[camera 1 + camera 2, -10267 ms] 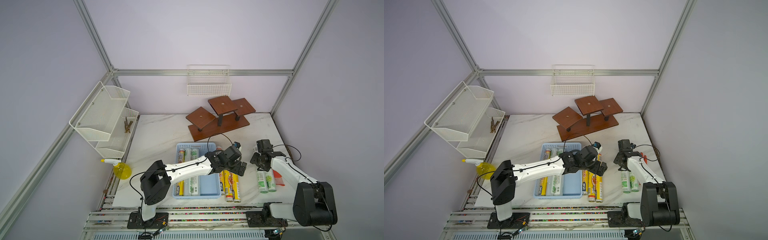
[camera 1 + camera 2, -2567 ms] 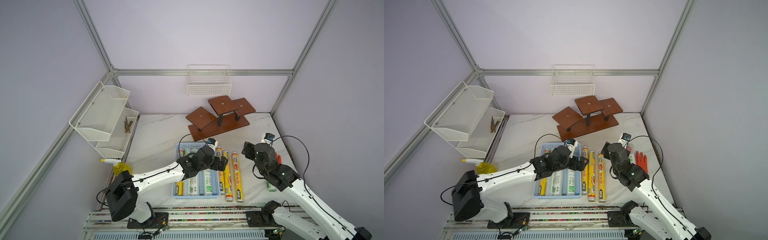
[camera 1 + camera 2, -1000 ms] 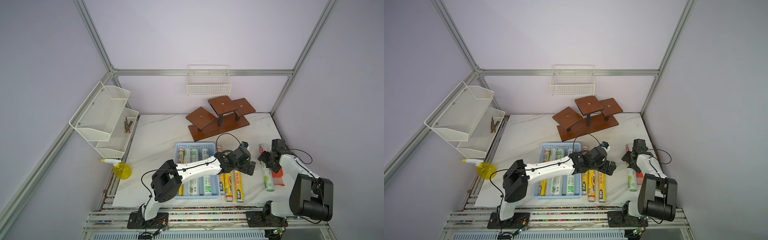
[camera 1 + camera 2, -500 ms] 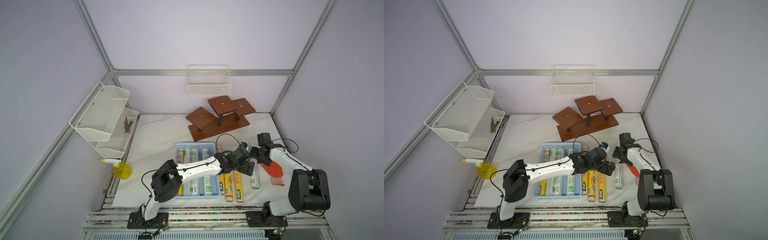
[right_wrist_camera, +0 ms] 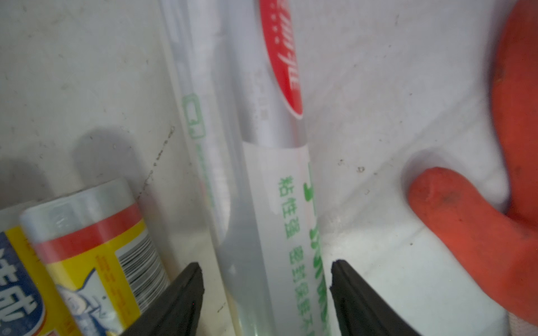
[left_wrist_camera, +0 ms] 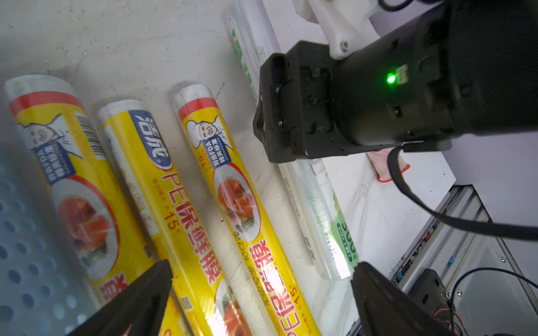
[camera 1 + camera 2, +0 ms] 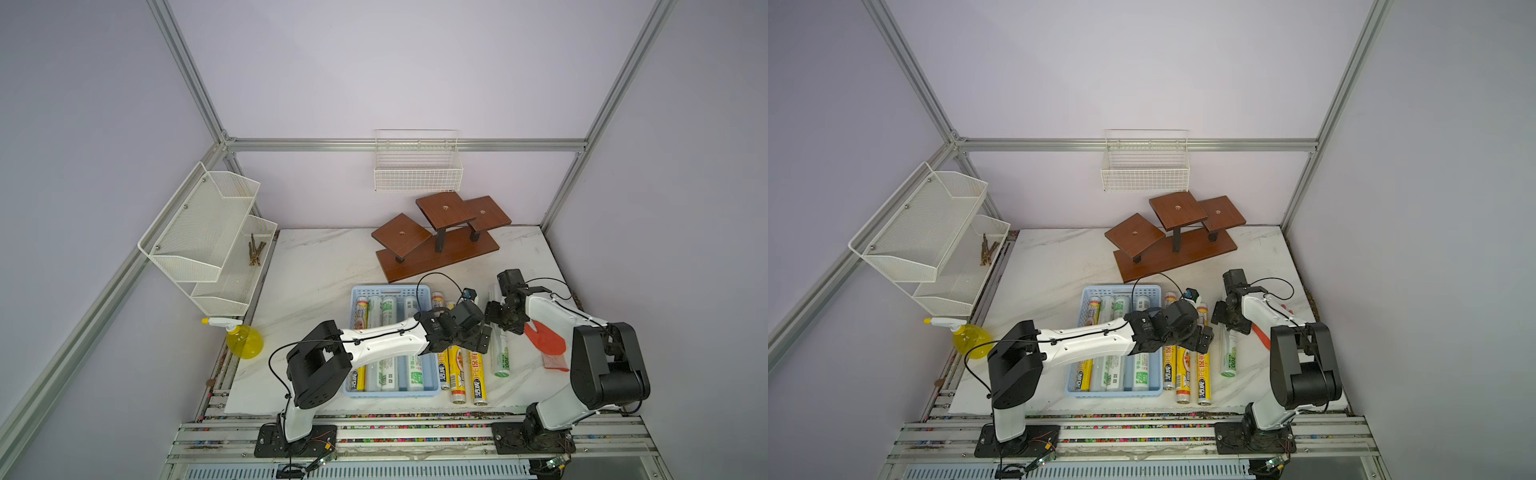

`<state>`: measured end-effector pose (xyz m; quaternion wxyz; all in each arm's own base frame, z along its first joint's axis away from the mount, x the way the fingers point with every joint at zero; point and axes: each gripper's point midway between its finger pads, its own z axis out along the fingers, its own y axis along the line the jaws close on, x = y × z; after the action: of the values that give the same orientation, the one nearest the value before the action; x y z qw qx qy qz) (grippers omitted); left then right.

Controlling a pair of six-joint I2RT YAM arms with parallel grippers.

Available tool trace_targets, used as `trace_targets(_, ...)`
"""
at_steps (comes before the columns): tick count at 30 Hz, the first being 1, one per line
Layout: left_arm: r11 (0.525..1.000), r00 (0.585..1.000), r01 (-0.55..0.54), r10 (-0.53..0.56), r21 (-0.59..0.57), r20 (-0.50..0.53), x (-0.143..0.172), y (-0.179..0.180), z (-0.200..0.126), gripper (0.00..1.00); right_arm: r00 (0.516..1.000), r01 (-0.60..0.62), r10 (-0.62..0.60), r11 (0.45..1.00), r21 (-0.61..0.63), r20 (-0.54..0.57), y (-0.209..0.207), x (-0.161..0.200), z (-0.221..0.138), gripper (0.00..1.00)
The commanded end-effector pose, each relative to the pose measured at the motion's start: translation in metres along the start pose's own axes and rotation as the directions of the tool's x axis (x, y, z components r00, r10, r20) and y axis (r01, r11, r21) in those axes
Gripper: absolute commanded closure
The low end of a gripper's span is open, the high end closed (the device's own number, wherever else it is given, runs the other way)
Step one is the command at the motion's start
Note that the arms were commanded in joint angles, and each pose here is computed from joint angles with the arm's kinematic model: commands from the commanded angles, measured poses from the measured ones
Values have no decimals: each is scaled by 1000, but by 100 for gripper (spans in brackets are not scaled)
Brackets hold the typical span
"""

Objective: Put the plastic wrap into the basket
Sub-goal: Pick up the plastic wrap from the center of the board.

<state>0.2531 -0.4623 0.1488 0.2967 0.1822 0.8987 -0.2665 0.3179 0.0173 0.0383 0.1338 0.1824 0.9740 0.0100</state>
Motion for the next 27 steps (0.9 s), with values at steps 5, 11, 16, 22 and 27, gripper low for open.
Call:
trace_targets(5,997,992,42,-49,62,114,-33,-5,-26,0,997,66,-65,998,23,-47,1,3,11,27)
trace_targets(11,995,993,27,-38,97,110,-36,-10,-25,0,996,79,-76,996,45,-53,-2,4,16,30)
trace_targets(16,990,996,25,-35,137,76,-33,-19,-17,0,997,62,-59,997,42,-52,-3,8,18,33)
trace_targets(22,990,997,35,-44,140,67,-32,-19,-12,0,995,58,-56,998,32,-79,-1,13,26,42)
trace_targets(27,990,997,41,-50,134,64,-31,-18,-11,0,997,54,-52,997,52,-52,-4,8,20,45)
